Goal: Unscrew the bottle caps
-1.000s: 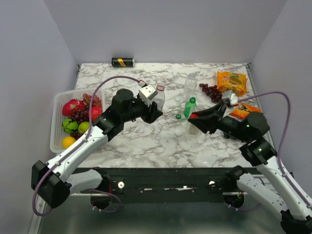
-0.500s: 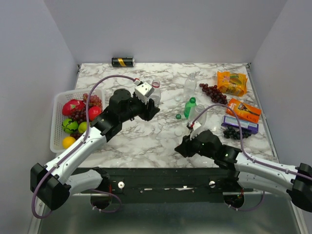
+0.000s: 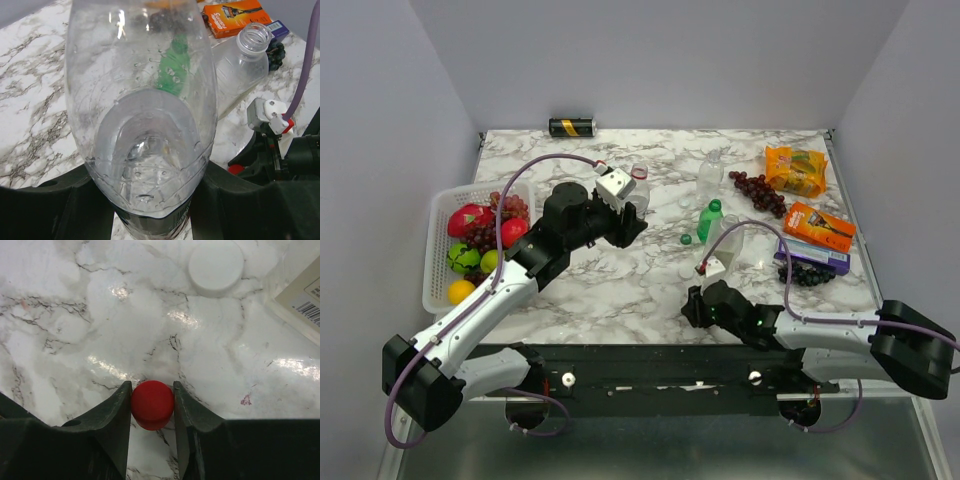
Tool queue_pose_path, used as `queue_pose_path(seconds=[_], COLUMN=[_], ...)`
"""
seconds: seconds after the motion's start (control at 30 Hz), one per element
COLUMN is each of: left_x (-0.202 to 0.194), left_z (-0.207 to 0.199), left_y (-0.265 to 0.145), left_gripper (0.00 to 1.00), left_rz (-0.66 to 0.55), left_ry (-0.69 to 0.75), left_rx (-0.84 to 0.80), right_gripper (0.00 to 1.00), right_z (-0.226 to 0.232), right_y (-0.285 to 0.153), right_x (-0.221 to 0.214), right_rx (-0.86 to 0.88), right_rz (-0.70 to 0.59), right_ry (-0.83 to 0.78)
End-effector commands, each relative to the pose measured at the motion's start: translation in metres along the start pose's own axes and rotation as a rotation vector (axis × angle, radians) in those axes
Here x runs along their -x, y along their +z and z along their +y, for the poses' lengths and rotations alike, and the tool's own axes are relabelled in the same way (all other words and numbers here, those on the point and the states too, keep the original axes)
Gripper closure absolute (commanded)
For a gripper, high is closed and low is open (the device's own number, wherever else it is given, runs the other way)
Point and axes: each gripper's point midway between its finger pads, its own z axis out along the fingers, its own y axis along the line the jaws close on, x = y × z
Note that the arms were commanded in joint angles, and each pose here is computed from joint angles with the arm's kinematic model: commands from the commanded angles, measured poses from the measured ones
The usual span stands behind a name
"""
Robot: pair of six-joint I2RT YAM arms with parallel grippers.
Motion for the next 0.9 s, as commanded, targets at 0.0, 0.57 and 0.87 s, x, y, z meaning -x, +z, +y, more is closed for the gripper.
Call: queue_pose_path(seconds=[0.0,0.57,0.87], left_x=[0.012,0.013,0.006], left_z=[-0.003,-0.008,-0.042], left_y=[-0.001,-0.001,0.001], left_gripper=[0.71,0.72,0.72], left_rz=[-0.042,-0.039,-0.011], left_ry=[0.006,0.006,0.109], left_rx=[-0.017,-0.043,-0.176], right_gripper=[0.67,0.46,0.46], right_z=[-0.01,-0.007,0.057], right_y=[0.005,0.008,-0.059], right_x=[0.014,0.01,0.087], right_rx=[-0.116,-0.151,0.178], right_rz=[-0.064,-0.024,-0.207], right_ry=[0.022,0.012,0.023])
